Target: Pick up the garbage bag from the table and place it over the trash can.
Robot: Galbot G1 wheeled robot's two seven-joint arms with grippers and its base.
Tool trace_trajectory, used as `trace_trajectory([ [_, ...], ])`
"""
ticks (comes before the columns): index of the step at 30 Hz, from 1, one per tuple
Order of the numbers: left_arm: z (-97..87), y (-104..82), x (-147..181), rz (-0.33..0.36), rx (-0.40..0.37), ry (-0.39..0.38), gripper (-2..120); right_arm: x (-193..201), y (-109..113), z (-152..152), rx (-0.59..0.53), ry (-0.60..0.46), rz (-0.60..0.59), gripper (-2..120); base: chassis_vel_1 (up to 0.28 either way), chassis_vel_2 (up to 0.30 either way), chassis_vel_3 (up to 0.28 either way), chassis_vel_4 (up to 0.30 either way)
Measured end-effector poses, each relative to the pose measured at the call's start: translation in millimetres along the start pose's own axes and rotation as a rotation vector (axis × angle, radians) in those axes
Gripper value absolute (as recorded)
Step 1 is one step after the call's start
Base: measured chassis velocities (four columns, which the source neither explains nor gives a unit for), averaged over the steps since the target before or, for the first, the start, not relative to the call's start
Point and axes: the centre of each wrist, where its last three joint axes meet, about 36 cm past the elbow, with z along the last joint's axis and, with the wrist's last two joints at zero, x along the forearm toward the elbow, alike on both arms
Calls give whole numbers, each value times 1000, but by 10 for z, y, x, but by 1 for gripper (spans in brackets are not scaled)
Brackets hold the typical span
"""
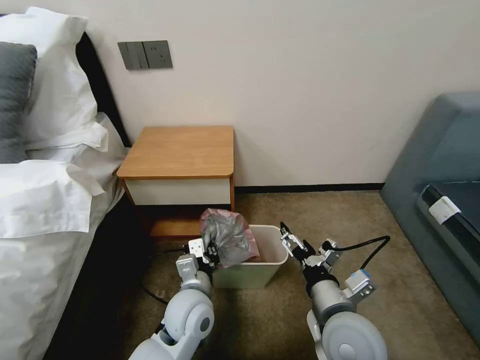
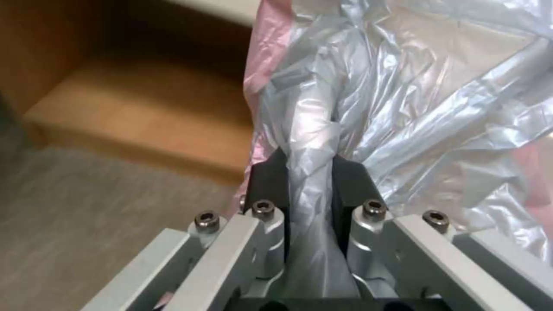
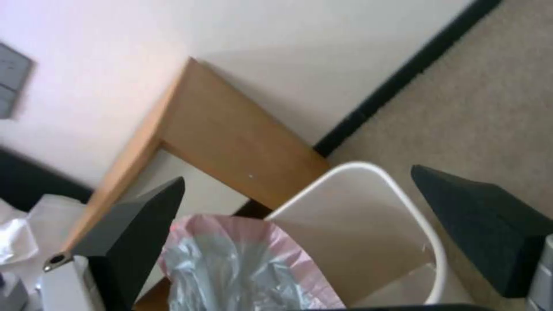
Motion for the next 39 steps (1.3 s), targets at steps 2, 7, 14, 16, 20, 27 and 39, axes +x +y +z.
trace_trajectory([
  [2,-39,-19,53,44,42,-67,11,57,40,-71,40,-21,-56,100,0,0,0,0],
  [7,-89,-29,114,93,70,-176,11,175,126,-239,145,-47,-212,100,0,0,0,0],
  [14,-116,12,163,153,-3,-334,11,215,145,-524,473,-48,-525,100,0,0,0,0],
  [16,-119,17,168,164,-14,-351,11,195,142,-576,528,-44,-565,100,0,0,0,0],
  [20,-141,38,175,204,-55,-414,11,-56,115,-748,692,-17,-656,100,0,0,0,0],
  [27,-152,39,164,223,-72,-453,11,-517,140,-924,764,-21,-656,100,0,0,0,0],
  [39,-121,39,195,231,-83,-487,11,-911,175,-944,740,55,-626,84,0,0,0,0],
])
